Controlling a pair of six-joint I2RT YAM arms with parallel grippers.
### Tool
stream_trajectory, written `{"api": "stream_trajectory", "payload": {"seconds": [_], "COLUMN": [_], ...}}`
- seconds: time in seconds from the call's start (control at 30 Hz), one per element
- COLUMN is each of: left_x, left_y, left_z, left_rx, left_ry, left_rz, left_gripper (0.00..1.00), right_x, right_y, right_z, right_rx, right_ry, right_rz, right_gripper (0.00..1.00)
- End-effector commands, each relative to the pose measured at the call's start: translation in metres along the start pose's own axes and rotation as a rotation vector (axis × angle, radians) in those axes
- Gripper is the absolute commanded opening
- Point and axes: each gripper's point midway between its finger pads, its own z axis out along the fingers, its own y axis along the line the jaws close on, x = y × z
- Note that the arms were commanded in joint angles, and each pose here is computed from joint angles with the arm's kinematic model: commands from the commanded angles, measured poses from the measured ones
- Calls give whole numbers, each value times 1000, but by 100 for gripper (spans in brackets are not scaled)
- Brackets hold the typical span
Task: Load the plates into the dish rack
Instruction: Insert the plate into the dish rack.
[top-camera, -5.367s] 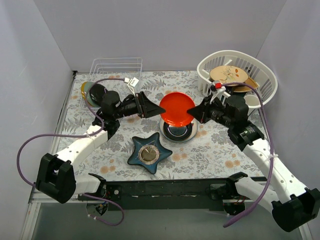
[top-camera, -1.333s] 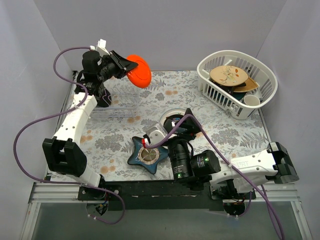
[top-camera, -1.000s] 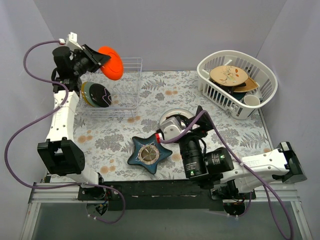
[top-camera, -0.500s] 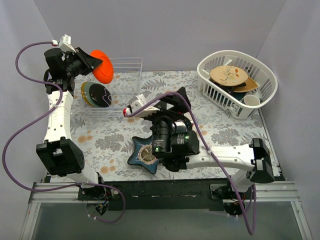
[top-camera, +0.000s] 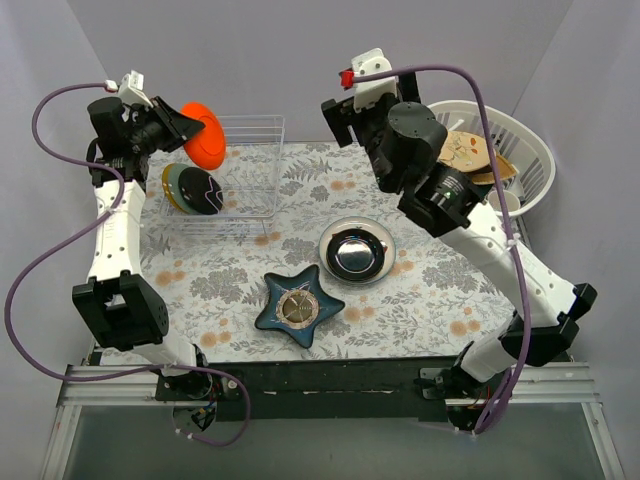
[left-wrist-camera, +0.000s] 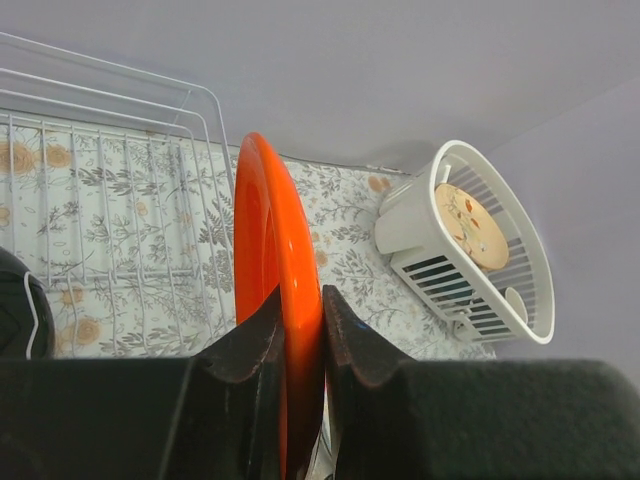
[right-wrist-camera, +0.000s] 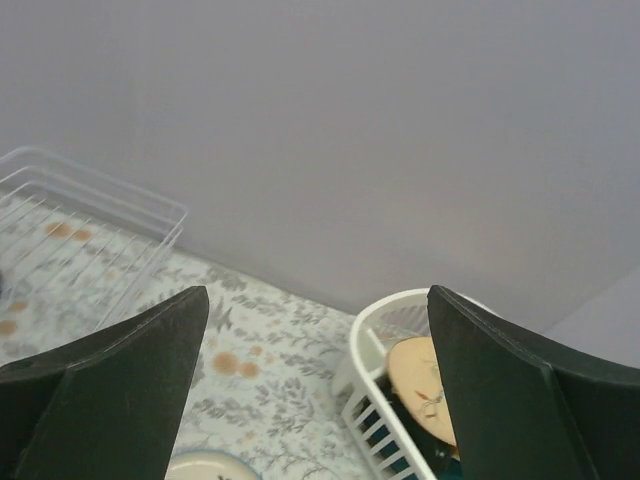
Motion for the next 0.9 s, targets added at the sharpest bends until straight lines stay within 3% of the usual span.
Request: {"api": "stream_trajectory", "payload": {"seconds": [0.0,0.17,0.47,0.87], "left_x": [-9,-5,15,51], "left_y": [-5,9,37,101], "left_z": [-4,-4,-2,18], "left_rx": [28,2,-39,-8], "left_ry": [-9,4,38,103], "left_rz": [106,155,282,231], "left_gripper": [0,0,0,0], "right_x": [45,95,145,179], "right_y": [56,63,61,79], "right_z": [-16,-38,-62,-65], "right_rx": [-385,-539,-559,-603], "right_ry": [84,140,230,324], "right_rz": [146,203,227,235], "right_gripper": [98,98,98,98]}}
